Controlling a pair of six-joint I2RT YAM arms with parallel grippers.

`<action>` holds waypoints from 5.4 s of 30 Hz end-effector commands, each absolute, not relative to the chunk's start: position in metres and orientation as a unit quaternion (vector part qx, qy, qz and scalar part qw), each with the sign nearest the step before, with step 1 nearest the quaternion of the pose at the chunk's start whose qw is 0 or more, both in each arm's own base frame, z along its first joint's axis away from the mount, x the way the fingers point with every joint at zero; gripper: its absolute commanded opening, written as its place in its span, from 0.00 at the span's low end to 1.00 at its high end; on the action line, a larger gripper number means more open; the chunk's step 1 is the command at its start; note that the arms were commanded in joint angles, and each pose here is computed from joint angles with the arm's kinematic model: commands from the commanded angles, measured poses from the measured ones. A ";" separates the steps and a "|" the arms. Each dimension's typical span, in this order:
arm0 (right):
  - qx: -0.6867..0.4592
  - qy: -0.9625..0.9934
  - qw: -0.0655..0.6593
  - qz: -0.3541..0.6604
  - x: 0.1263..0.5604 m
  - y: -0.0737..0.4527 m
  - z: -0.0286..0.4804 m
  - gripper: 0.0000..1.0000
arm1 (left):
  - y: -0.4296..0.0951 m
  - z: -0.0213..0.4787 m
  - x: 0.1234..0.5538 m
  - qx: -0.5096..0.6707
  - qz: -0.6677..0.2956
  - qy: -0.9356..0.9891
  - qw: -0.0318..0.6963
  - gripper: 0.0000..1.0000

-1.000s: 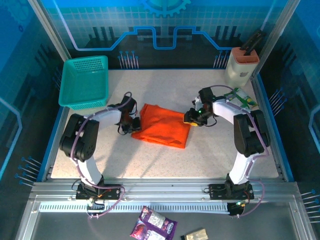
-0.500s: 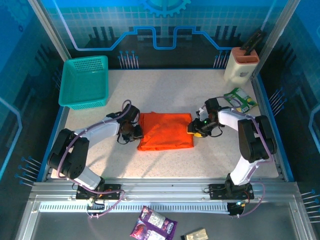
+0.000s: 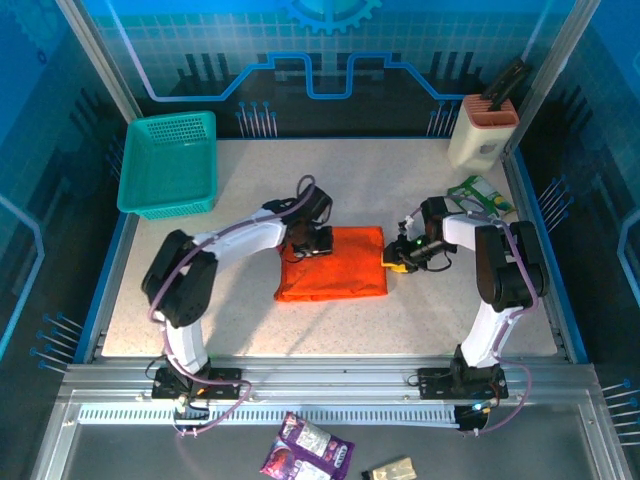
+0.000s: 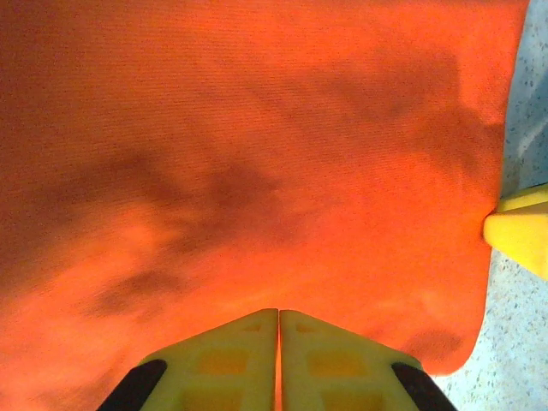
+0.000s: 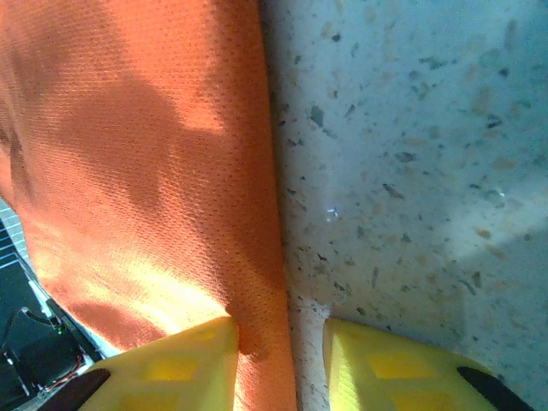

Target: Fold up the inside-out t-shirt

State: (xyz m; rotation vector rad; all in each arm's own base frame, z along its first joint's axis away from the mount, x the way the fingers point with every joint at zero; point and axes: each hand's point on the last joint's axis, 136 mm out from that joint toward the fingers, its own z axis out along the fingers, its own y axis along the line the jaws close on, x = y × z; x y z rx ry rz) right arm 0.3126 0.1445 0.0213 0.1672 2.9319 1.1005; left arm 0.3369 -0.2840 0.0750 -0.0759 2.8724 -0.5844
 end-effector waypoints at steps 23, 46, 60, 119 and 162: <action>0.040 0.928 0.031 0.369 0.332 0.147 0.025 0.09 | -0.302 0.036 0.352 -0.015 -0.135 0.987 0.082 0.07; -0.059 0.996 0.068 0.013 0.334 0.124 0.118 0.00 | -0.241 0.015 0.338 -0.118 -0.225 0.966 0.047 0.02; -0.037 0.966 0.055 0.248 0.319 0.318 0.108 0.00 | -0.237 -0.011 0.322 -0.141 -0.238 0.961 0.024 0.00; 0.041 0.945 -0.008 0.326 0.368 0.231 0.032 0.31 | -0.197 0.011 0.266 -0.116 -0.182 0.976 0.019 0.05; 0.033 0.979 0.025 0.202 0.276 0.174 0.068 0.42 | -0.289 0.089 0.297 0.029 -0.225 0.972 0.055 0.08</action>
